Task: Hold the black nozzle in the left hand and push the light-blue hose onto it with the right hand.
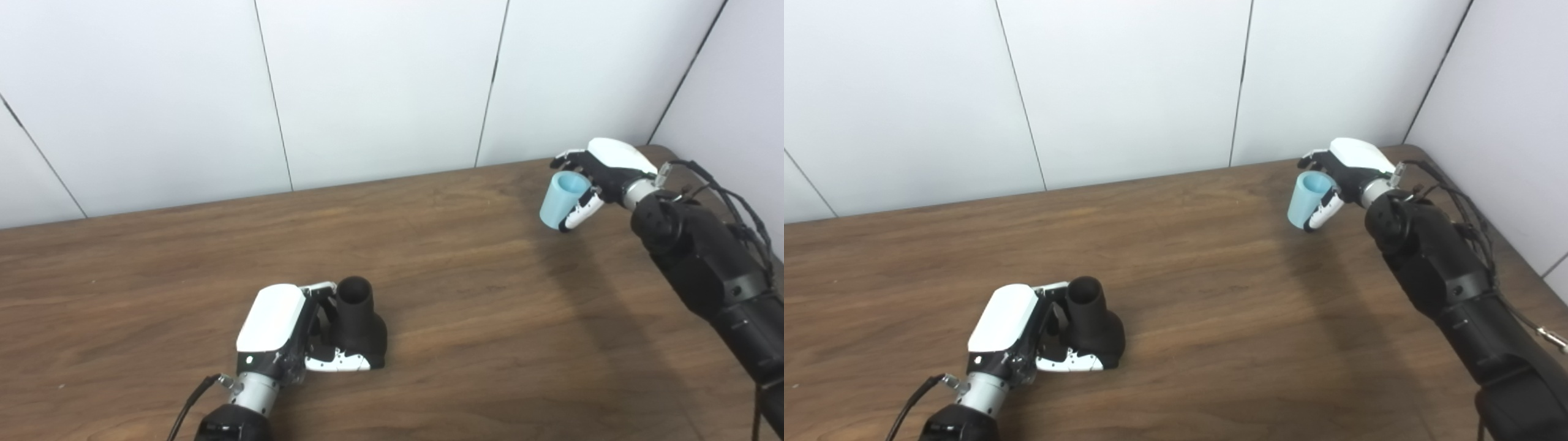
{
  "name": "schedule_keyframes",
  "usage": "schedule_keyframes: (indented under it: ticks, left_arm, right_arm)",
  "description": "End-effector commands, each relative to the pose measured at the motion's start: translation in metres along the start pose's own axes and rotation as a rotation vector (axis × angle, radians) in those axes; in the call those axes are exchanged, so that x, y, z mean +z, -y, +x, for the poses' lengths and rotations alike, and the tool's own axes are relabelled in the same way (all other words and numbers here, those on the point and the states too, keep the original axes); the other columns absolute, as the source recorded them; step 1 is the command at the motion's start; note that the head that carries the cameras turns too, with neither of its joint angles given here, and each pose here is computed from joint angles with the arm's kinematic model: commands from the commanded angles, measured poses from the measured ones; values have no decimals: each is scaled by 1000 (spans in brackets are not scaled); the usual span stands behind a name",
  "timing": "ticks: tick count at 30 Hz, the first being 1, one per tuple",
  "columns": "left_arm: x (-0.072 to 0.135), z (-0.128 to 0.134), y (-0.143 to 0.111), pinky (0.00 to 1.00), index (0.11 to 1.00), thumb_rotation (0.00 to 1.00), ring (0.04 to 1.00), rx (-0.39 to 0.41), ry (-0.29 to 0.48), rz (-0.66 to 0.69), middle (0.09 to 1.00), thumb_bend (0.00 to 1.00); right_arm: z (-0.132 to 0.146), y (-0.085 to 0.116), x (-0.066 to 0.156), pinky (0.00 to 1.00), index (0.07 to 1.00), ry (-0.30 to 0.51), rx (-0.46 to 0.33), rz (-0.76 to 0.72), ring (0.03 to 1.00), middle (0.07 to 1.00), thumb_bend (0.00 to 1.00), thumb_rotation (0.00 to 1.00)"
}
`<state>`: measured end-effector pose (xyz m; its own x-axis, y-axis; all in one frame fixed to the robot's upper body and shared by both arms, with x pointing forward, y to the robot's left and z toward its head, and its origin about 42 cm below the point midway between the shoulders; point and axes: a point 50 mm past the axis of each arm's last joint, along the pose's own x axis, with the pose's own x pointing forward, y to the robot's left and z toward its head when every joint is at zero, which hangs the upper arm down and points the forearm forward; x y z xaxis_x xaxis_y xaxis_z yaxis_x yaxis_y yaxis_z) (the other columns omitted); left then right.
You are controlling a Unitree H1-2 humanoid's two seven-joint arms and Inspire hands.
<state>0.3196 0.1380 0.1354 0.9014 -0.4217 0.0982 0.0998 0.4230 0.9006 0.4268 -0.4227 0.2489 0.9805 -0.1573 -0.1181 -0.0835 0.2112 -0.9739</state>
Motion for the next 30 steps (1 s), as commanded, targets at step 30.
schedule_keyframes:
  ticks: [30]
  left_arm:
    - [-16, -14, 13, 274, 487, 0, 339, -95, -47, 20, 473, 525]
  right_arm:
    - [4, 23, 10, 472, 489, 74, -207, -13, 416, 517, 517, 0]
